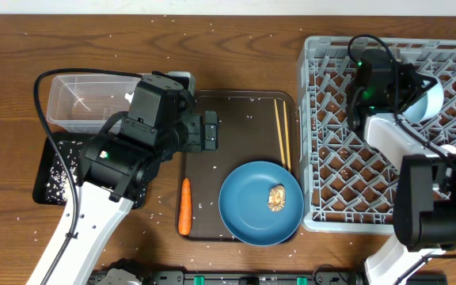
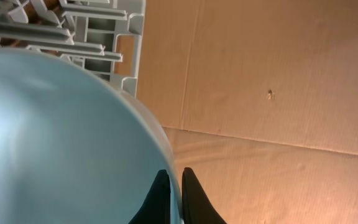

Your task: Sort waste into correct bins and load items into the dishwasher rack

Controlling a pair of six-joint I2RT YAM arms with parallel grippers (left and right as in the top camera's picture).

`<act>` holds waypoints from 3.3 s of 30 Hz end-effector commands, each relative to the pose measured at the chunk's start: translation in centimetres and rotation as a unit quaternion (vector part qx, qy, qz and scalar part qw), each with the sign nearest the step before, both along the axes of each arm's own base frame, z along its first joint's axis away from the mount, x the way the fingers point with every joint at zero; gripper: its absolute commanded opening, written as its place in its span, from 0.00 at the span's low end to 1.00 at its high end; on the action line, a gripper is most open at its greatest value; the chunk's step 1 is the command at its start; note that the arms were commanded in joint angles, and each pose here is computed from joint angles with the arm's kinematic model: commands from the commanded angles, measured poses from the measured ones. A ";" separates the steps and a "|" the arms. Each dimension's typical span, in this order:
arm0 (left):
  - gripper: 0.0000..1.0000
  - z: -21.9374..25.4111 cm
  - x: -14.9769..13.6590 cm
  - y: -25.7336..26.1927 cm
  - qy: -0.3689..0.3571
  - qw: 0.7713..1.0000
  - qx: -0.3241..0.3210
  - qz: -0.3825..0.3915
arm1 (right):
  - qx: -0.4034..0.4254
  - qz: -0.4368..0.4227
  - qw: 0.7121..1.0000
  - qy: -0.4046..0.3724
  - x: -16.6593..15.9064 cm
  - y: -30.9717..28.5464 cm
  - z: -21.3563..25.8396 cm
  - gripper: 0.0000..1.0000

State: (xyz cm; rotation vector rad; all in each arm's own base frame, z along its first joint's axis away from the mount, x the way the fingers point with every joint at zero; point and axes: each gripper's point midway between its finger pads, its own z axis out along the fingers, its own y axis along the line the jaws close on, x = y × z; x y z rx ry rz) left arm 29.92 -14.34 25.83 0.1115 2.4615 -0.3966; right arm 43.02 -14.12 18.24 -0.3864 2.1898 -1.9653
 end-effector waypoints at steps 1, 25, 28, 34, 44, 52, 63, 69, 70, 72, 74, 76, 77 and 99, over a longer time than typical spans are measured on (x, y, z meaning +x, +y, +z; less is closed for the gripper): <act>0.98 0.1 0.2 0.5 -0.005 1.000 0.011 0.004 | -0.007 -0.012 1.000 0.011 -0.2 0.2 -0.9 0.01; 0.98 0.1 0.2 0.5 -0.005 1.000 0.011 0.004 | -0.007 0.058 0.998 0.033 1.4 5.0 -1.2 0.74; 0.98 0.1 0.2 0.5 -0.005 1.000 0.011 0.004 | -0.001 0.078 0.996 0.038 1.8 6.0 -1.6 0.81; 0.98 0.1 0.2 0.5 -0.005 1.000 0.011 0.004 | 0.019 0.116 0.993 0.025 2.5 8.4 -2.3 0.85; 0.98 0.1 0.2 0.5 -0.005 1.000 0.011 0.004 | 0.076 0.168 0.978 -0.102 3.6 14.0 -1.2 0.99; 0.98 0.1 0.2 0.5 -0.005 1.000 0.011 0.004 | 0.163 0.226 0.921 -0.273 2.7 20.8 4.2 0.99; 0.98 0.1 0.2 0.5 -0.005 1.000 0.011 0.004 | 0.324 0.330 0.853 -0.242 -0.9 31.5 1.7 0.99; 0.98 0.1 0.2 0.5 -0.005 1.000 0.011 0.004 | 0.474 0.294 0.818 -0.139 -3.0 32.4 -4.4 0.99; 0.98 0.1 0.2 0.5 -0.005 1.000 0.011 0.004 | 0.494 0.284 0.811 -0.128 -3.4 32.3 -4.8 0.99; 0.98 0.1 0.2 0.5 -0.005 1.000 0.011 0.004 | 0.546 0.263 0.789 -0.105 -4.4 32.1 -5.1 0.99; 0.98 0.1 0.2 0.5 -0.005 1.000 0.011 0.004 | 0.614 0.230 0.750 -0.086 -5.8 31.9 -4.8 0.99; 0.98 0.1 0.2 0.5 -0.005 1.000 0.011 0.004 | 0.675 0.193 0.709 -0.071 -7.3 31.3 -4.1 0.99; 0.98 0.1 0.2 0.5 -0.005 1.000 0.011 0.004 | 0.701 0.173 0.688 -0.069 -7.9 30.8 -3.5 0.99; 0.98 -7.6 -4.2 0.6 0.172 0.984 0.037 -0.004 | 0.804 0.076 0.556 -0.195 -14.1 20.5 6.2 0.99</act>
